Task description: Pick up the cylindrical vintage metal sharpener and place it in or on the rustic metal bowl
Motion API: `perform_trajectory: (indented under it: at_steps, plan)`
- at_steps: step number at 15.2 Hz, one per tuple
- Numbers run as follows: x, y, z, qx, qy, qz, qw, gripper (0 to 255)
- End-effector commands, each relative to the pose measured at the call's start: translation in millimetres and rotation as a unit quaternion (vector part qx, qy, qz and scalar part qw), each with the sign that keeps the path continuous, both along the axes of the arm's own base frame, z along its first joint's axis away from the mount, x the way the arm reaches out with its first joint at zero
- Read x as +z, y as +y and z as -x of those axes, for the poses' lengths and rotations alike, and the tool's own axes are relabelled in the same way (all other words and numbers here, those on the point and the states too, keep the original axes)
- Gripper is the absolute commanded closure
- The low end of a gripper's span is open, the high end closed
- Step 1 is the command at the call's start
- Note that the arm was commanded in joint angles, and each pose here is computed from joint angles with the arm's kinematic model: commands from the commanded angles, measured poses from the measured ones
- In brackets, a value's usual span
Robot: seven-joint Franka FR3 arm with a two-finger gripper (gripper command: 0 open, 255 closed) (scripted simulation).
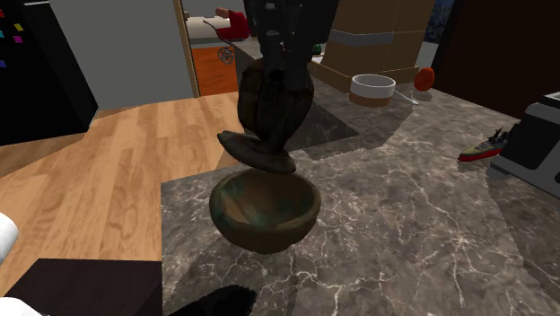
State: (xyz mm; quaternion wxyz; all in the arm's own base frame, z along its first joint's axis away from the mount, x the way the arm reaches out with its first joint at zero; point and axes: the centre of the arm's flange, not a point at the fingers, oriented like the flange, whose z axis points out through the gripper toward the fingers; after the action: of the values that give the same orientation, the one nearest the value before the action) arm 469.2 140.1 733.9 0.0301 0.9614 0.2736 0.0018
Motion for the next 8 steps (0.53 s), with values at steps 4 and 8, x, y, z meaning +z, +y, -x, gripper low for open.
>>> perform_trajectory:
  at_steps: [4, 8]
  plan:
    - [21, -54, 29, 0.001, -0.001, 0.0, 1.0, 255]
    - [9, -67, 35, 0.001, -0.001, 0.0, 1.0, 255]
